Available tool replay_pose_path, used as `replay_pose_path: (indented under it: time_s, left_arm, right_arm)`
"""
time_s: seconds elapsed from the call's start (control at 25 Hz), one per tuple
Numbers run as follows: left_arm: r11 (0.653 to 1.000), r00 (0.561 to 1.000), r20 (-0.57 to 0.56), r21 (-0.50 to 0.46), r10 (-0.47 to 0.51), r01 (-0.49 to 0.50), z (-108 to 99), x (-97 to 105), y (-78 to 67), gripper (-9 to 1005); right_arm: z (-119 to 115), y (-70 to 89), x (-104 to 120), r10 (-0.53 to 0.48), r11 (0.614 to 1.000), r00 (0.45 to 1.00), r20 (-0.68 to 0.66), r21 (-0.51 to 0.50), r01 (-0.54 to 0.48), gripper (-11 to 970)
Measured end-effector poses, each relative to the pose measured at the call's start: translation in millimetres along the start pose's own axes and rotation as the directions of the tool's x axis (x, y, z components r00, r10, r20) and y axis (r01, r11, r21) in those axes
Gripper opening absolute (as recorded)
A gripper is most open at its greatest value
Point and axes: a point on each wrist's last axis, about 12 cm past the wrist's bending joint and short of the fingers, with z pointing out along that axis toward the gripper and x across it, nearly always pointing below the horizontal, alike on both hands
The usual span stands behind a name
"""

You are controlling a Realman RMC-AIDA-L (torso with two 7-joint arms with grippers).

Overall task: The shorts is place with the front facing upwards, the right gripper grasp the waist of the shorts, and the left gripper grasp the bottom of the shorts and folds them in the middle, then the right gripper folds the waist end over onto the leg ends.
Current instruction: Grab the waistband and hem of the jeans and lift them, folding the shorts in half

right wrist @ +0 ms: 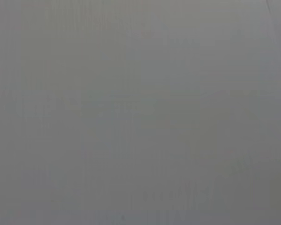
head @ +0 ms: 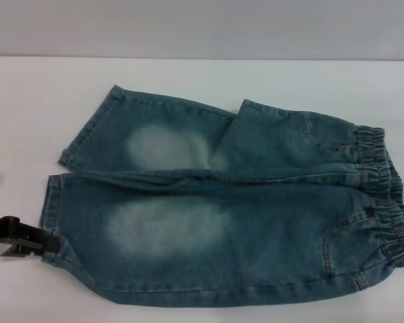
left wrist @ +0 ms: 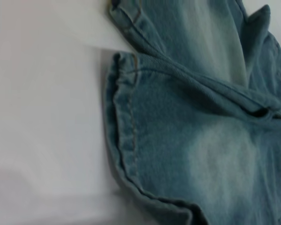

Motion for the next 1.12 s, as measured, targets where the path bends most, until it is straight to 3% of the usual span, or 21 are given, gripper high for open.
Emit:
replay_pose_path:
  time_s: [0.36,0.56,0.72,0.92,1.12]
  left_arm:
    - [1.0,1.0,0.005,-0.012,-0.006,0.006,-3.5,-3.9,-0.6,213]
    - [1.0,1.0,0.003,-0.011,-0.006,0.006,-3.5,-3.8,-0.8,32]
    - [1.0,1.0,0.013,-0.009,-0.011,0.011,-4.7,-4.7,-0.7,29]
    - [1.0,0.999,0.037,-0.011,-0.022,0.023,-5.4,-8.4,-1.1,29]
    - [1.0,0.996,0.092,-0.003,-0.022,0.023,-8.5,-13.0,-1.1,30]
  right_arm:
    - [0.1,-2.5,-0.7,0.002,1.0,1.0,0.004,0.016,-0.002,651]
    - [0.7,-2.1,-0.5,0.002,1.0,1.0,0.001,0.015,-0.002,651]
    - [3.0,-2.5,0.1,0.015,1.0,1.0,-0.011,0.018,-0.015,650]
    - [10.8,-7.8,-0.3,0.122,0.993,0.991,-0.049,0.014,-0.121,650]
    - [23.0,-11.5,-6.7,0.227,0.968,0.966,-0.123,-0.083,-0.238,649]
